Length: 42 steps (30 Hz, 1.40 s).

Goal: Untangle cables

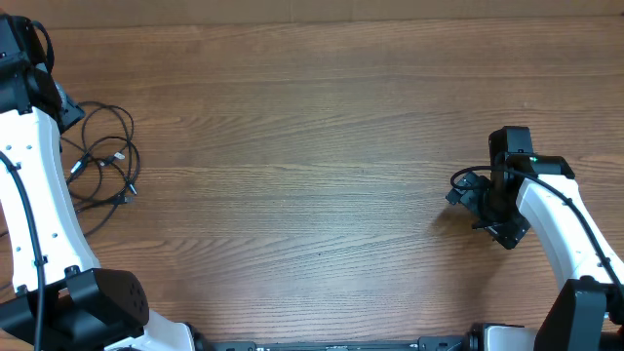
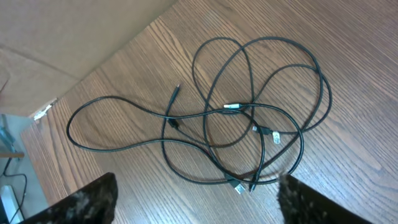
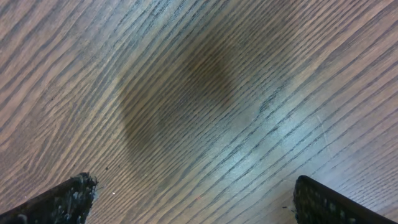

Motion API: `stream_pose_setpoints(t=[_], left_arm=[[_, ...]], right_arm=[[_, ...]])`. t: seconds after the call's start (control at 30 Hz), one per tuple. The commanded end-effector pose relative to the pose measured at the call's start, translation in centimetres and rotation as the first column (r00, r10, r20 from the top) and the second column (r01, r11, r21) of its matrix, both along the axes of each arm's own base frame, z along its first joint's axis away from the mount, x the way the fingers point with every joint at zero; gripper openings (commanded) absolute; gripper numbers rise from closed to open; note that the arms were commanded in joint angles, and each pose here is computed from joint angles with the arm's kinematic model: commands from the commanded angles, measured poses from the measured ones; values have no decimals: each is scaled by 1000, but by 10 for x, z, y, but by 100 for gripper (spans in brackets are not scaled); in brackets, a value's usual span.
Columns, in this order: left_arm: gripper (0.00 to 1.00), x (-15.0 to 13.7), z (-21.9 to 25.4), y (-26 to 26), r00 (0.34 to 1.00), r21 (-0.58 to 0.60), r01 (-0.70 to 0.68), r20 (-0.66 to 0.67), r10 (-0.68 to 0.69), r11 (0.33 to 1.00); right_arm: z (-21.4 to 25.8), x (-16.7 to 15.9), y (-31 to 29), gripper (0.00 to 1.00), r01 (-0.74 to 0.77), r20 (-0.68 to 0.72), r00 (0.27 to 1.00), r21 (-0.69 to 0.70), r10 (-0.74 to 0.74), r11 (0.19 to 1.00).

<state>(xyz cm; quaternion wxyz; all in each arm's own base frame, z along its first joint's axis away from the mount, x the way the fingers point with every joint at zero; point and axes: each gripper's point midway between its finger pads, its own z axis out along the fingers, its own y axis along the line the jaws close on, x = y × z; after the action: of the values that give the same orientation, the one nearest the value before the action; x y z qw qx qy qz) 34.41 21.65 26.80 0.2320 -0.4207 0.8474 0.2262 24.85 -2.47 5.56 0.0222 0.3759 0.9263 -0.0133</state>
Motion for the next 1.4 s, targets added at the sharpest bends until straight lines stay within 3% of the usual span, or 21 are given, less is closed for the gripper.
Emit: stream_pose_setpoints(t=[0.0, 0.17, 0.27, 0.37, 0.4, 0.43, 0.57, 0.63, 0.73, 0.9, 1.37], left_arm=[[88, 6, -6, -9, 999, -55, 31, 16, -30, 998], [95, 19, -14, -32, 992, -184, 109, 75, -97, 977], [99, 32, -19, -60, 975, -320, 207, 150, -166, 925], [100, 55, -14, -113, 871, -441, 489, 295, -393, 753], [100, 63, -6, -147, 771, -464, 637, 389, -504, 616], [100, 64, -3, -161, 725, -461, 688, 417, -548, 560], [100, 59, -7, -193, 652, -462, 750, 393, -649, 473], [99, 50, -15, -200, 658, -475, 734, 318, -682, 486], [99, 33, -28, -205, 673, -493, 694, 188, -715, 524], [100, 7, -38, -216, 673, -531, 640, 38, -739, 556], [100, -42, -45, -220, 671, -614, 524, -131, -730, 591]], right_arm=[[2, 1, -1, 100, 3, 8, 1000, -3, -3, 1000], [2, 2, 1, 100, 3, 13, 1000, 10, -3, 1000], [2, 12, 14, 100, -5, 54, 999, 90, 0, 996], [9, 34, 44, 100, -55, 155, 988, 253, 16, 966], [22, 54, 73, 100, -184, 273, 959, 377, 81, 908], [32, 63, 91, 100, -280, 351, 928, 430, 127, 859], [64, 76, 151, 100, -613, 588, 749, 441, 304, 656], [63, 70, 172, 100, -714, 623, 666, 371, 411, 594], [47, 55, 186, 100, -784, 570, 596, 260, 566, 564], [25, 50, 173, 100, -793, 422, 574, 73, 702, 605], [93, 79, 128, 100, -661, 496, 661, 29, 564, 750]])
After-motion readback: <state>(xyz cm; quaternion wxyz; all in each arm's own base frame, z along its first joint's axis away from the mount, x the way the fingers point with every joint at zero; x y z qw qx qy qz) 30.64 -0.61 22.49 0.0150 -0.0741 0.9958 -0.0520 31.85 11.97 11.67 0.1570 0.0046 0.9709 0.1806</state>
